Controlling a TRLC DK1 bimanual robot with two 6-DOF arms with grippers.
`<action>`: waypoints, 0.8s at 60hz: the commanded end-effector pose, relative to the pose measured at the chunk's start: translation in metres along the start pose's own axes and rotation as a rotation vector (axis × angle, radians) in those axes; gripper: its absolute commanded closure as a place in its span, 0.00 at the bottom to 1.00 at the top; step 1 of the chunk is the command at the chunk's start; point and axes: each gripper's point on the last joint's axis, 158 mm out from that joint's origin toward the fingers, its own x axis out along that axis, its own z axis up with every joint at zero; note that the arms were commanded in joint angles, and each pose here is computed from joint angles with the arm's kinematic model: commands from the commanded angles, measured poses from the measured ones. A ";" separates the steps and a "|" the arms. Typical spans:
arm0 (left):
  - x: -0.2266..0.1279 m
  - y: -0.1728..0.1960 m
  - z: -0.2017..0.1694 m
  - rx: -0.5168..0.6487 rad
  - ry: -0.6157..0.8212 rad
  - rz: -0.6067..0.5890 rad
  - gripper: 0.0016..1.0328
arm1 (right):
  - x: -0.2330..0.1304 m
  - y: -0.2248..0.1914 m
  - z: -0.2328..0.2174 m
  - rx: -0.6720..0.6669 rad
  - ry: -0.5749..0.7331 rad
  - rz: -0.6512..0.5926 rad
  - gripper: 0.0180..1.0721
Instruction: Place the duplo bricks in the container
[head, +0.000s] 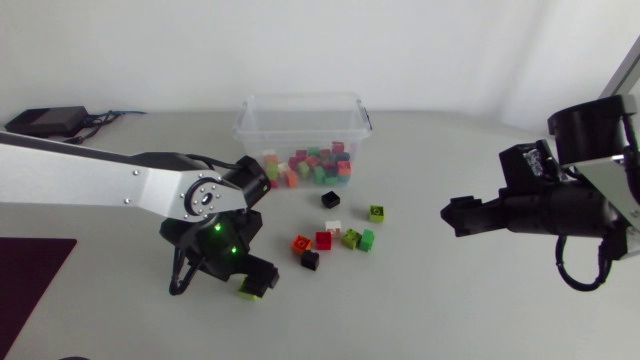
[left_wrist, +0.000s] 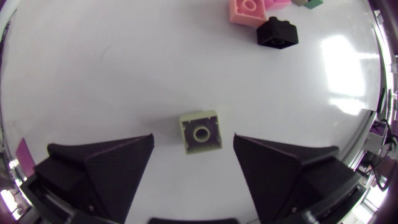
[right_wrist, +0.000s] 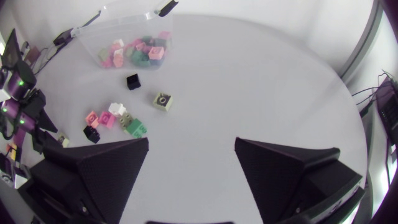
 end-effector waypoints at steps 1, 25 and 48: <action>0.006 -0.006 0.001 -0.017 0.014 -0.004 0.21 | 0.000 0.002 0.011 -0.003 -0.024 0.001 0.05; 0.017 -0.010 -0.004 -0.020 0.032 -0.007 0.38 | 0.003 0.000 0.007 -0.009 -0.024 -0.013 0.05; 0.022 -0.012 -0.004 -0.023 0.008 -0.009 0.60 | 0.005 0.004 0.005 -0.024 -0.031 -0.007 0.05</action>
